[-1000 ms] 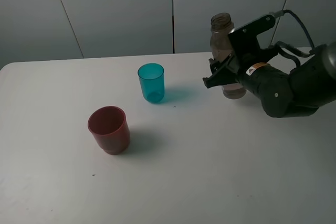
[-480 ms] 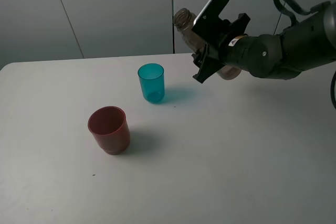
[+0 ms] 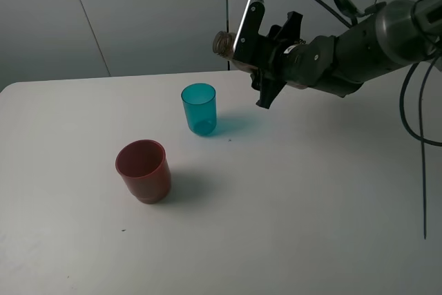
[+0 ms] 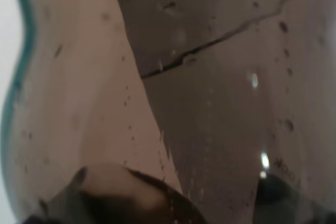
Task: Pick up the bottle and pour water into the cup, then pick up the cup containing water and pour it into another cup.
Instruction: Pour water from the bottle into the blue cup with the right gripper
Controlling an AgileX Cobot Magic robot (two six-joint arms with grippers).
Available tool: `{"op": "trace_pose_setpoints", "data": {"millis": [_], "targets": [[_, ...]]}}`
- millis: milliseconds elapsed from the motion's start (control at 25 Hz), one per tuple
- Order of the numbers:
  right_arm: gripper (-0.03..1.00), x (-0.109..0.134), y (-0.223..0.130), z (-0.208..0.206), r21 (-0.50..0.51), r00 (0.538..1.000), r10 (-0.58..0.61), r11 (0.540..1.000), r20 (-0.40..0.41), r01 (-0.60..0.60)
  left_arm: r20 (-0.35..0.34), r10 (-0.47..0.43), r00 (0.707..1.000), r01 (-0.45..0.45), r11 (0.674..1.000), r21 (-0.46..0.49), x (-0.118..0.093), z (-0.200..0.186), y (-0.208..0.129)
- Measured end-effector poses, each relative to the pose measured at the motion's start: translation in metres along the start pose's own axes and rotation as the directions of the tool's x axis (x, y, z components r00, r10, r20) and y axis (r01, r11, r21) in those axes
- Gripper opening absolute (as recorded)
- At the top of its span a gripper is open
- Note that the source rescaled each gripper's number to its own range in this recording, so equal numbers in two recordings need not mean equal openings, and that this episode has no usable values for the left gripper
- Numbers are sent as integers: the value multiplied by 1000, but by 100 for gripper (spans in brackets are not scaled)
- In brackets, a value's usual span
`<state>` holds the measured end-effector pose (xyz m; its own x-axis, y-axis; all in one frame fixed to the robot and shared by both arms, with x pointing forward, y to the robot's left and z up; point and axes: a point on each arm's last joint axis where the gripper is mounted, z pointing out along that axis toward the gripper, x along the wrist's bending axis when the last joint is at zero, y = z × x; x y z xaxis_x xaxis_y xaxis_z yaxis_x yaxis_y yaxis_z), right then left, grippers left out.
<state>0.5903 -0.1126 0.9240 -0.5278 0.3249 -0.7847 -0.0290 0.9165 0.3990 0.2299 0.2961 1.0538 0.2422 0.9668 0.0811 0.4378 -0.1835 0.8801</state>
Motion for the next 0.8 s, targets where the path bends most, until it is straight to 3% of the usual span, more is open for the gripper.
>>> {"op": "trace_pose_setpoints", "data": {"millis": [440, 800], "targets": [[1, 22, 11, 22, 19, 972, -234, 972, -20, 234, 0, 0, 1000, 0, 1000, 0, 0, 0, 0], [1, 19, 9, 25, 57, 941, -335, 942, 46, 332, 0, 0, 1000, 0, 1000, 0, 0, 0, 0]]}}
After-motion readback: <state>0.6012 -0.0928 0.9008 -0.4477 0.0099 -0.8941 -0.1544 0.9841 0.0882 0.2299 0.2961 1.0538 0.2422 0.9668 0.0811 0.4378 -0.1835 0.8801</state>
